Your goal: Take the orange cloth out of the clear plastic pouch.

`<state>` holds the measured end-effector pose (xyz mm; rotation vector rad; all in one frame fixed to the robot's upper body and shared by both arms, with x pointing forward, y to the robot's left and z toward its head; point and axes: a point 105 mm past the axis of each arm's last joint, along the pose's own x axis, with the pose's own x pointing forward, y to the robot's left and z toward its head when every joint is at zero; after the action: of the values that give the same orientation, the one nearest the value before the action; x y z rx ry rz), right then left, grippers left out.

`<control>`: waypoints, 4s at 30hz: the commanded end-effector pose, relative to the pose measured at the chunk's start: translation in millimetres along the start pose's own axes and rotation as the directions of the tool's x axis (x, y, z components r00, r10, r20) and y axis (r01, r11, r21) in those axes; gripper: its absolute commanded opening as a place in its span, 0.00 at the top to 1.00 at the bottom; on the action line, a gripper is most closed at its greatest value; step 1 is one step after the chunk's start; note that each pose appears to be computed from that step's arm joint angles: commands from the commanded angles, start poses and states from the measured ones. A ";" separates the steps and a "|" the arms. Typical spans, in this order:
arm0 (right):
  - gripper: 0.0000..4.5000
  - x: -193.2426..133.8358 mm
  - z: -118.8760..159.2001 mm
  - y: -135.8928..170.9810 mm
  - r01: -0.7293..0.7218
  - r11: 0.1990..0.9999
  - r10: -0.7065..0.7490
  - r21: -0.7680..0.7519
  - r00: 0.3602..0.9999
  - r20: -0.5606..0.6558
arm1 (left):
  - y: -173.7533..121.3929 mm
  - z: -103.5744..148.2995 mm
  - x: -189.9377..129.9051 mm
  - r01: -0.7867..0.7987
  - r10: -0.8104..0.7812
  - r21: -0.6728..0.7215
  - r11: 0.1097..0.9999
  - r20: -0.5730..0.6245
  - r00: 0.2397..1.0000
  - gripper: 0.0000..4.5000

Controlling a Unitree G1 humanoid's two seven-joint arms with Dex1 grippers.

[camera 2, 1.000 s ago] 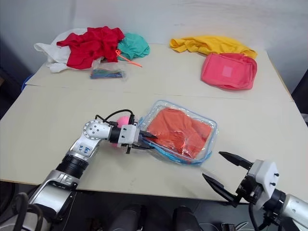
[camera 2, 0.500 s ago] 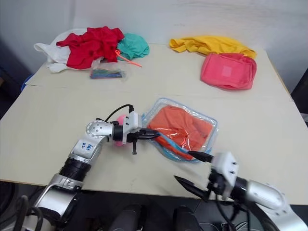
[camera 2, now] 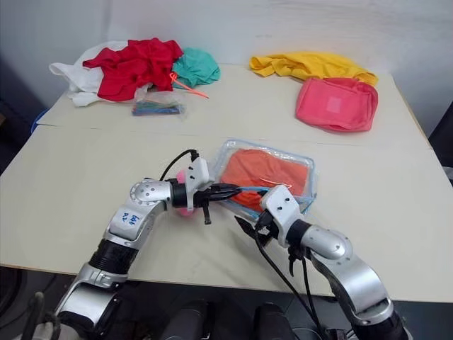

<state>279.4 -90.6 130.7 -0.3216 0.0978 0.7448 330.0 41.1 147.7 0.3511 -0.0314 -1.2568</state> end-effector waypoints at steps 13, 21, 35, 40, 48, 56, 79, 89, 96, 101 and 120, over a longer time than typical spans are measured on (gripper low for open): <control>0.00 6.2 27.0 -23.6 0.178 0.953 -0.218 0.247 0.965 0.146 | 7.7 15.2 0.8 -0.037 0.034 0.067 0.997 0.049 0.998 0.99; 0.00 13.5 8.5 -37.1 0.304 0.952 -0.303 -0.038 0.953 0.019 | 6.1 16.5 3.9 -0.025 0.021 0.066 0.997 0.052 0.998 0.99; 0.00 30.9 -7.3 -21.9 0.115 0.951 -0.141 -0.288 0.987 -0.073 | 10.7 22.8 10.6 -0.031 0.027 0.049 0.998 0.076 0.997 0.99; 0.00 32.2 -9.4 -24.8 0.059 0.943 -0.095 -0.327 0.991 -0.094 | 12.4 24.4 12.1 -0.035 0.031 0.044 0.998 0.081 0.996 0.99; 0.00 43.5 -10.0 -44.1 0.095 0.941 -0.135 -0.326 0.985 -0.104 | 10.2 22.6 13.0 -0.031 0.028 0.038 0.999 0.079 0.996 0.99; 0.34 50.8 -7.1 -39.0 0.089 0.992 -0.097 -0.086 0.992 -0.087 | 10.7 18.9 12.1 -0.039 0.037 0.026 0.999 0.068 0.997 1.00; 0.73 66.4 -12.3 -52.0 0.129 0.980 -0.140 -0.154 0.988 -0.065 | 13.2 16.1 13.4 -0.050 0.051 -0.010 0.999 0.071 0.996 1.00; 1.00 61.8 -6.7 -43.6 0.076 0.997 -0.077 -0.020 0.996 -0.039 | 15.5 14.2 10.1 -0.069 0.070 -0.025 0.997 0.067 0.995 1.00; 1.00 45.7 13.3 -45.8 0.007 0.975 0.000 -0.223 1.000 0.028 | 15.4 12.0 7.8 -0.082 0.086 -0.064 0.995 0.061 0.994 1.00; 1.00 23.8 22.0 -31.8 -0.152 0.959 0.162 -0.237 0.986 0.025 | 22.0 10.6 2.8 -0.112 0.117 -0.095 0.989 0.046 0.992 1.00; 0.53 2.0 2.8 -27.8 -0.135 0.943 0.126 -0.304 0.991 -0.049 | 18.6 10.3 3.2 -0.106 0.113 -0.133 0.985 0.042 0.993 1.00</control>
<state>310.8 -116.5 127.7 -0.5706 0.0815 0.8374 348.2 40.4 151.5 0.2062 0.0344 -1.1498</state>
